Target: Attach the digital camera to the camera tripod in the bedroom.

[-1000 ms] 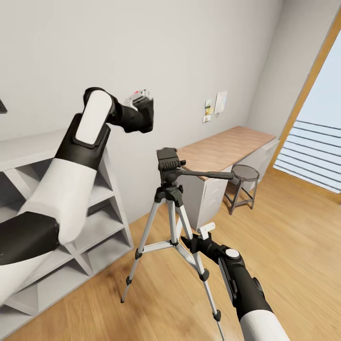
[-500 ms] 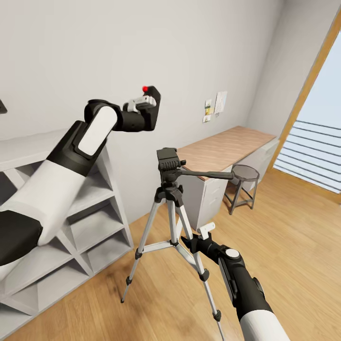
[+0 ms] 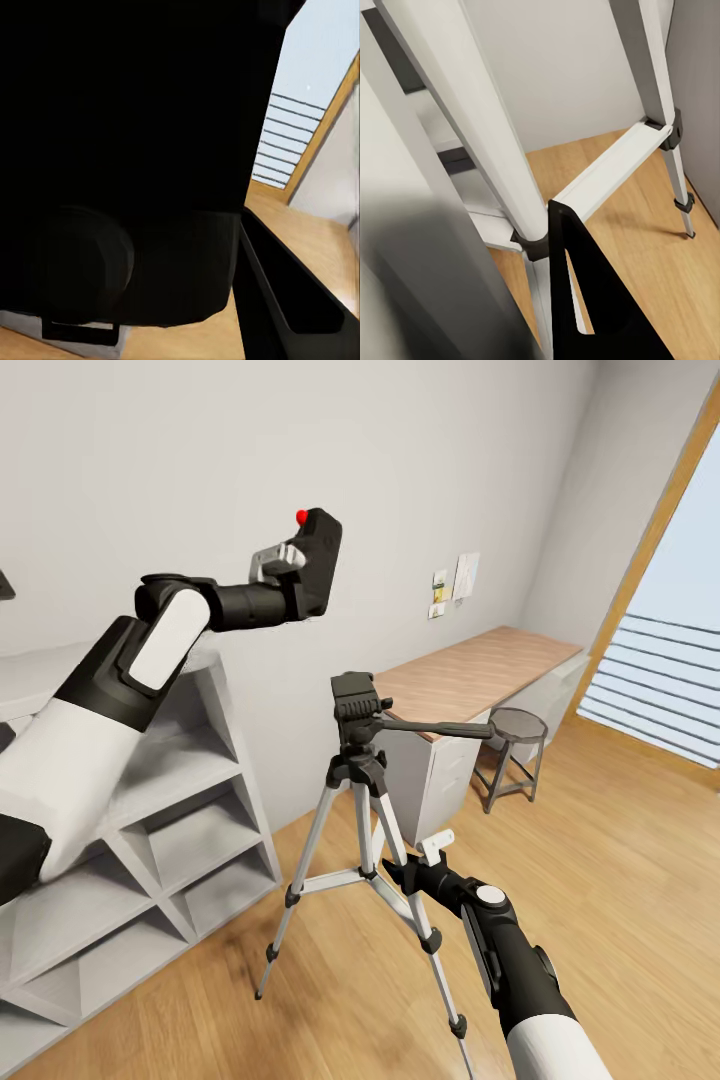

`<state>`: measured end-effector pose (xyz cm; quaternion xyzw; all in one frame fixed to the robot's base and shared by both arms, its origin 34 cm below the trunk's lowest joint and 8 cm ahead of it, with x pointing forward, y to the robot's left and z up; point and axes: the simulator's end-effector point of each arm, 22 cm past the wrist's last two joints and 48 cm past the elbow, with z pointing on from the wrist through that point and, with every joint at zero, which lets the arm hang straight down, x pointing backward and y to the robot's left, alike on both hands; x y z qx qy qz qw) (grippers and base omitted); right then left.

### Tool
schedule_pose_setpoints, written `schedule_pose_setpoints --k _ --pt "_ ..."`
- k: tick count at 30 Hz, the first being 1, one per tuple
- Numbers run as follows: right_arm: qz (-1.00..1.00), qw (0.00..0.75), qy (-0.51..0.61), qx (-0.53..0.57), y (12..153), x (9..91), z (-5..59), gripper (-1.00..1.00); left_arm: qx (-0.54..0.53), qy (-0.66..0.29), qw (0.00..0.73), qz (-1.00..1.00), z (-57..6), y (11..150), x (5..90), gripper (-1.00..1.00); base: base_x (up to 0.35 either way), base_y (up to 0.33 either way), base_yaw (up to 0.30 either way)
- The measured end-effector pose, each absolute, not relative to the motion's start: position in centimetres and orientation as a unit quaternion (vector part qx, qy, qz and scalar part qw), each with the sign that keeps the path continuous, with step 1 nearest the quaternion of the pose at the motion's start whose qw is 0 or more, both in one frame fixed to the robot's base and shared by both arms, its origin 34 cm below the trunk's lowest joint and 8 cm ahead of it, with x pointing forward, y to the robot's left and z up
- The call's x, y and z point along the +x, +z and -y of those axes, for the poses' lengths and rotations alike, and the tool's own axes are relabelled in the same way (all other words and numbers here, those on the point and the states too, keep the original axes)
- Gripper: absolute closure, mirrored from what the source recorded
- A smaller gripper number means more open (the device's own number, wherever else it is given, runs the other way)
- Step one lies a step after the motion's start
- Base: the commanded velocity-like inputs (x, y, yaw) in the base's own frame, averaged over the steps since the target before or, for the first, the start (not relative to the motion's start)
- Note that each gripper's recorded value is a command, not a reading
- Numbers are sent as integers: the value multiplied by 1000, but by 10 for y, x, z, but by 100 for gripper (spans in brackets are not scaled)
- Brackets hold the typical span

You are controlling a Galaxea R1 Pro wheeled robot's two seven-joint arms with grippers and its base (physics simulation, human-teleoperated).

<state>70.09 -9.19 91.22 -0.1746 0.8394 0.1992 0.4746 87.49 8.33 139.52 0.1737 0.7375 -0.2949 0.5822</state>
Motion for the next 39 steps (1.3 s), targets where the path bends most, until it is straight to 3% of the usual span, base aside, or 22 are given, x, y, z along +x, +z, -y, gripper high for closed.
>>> schedule_pose_setpoints --k 11,18,26,39 --pt "-839 475 199 -174 912 701 92 100 228 -306 593 -709 -88 1399 863 100 0 0 0" --pt "-839 475 199 -174 912 701 92 100 250 -292 562 -733 -81 1372 857 100 0 0 0" --pt "-840 475 199 -174 912 701 92 100 254 -277 455 -807 -87 1327 839 100 0 0 0" --pt "-839 475 199 -174 912 701 92 100 300 -316 458 -775 -91 1410 824 100 0 0 0"
